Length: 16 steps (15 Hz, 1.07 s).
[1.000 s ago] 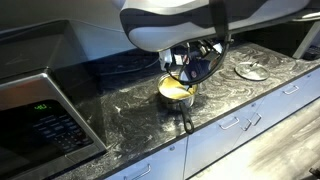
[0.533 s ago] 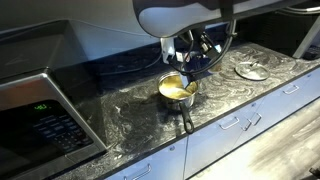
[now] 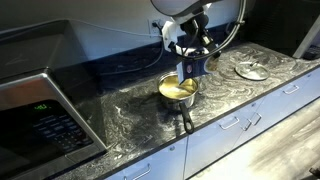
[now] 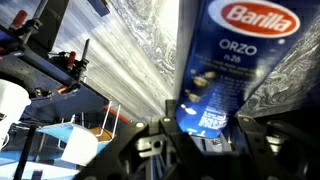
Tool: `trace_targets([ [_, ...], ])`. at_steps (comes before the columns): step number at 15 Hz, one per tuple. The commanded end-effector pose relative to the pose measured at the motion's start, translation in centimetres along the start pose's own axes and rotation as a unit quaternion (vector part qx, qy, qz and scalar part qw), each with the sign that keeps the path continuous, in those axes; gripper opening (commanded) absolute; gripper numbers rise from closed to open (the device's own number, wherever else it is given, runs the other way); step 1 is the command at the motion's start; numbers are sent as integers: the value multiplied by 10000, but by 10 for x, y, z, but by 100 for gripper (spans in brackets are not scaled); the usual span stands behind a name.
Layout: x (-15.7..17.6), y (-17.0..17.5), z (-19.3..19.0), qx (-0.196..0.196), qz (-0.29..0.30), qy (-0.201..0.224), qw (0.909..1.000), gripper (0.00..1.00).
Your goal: Pour the contents in the box into the pot
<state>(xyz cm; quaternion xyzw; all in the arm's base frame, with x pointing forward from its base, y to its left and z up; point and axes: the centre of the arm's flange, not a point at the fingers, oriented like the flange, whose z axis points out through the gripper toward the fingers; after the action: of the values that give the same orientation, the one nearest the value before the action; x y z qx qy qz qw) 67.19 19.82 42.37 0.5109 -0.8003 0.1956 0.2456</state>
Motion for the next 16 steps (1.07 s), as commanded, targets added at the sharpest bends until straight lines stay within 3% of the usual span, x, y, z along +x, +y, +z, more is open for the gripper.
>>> trace_targets([
  [1,32,4,10,-123,-182,-406,9989,20],
  [9,75,-17,37,-377,-534,-1234,9902,20],
  [16,108,-21,62,-347,-750,-2120,9738,20],
])
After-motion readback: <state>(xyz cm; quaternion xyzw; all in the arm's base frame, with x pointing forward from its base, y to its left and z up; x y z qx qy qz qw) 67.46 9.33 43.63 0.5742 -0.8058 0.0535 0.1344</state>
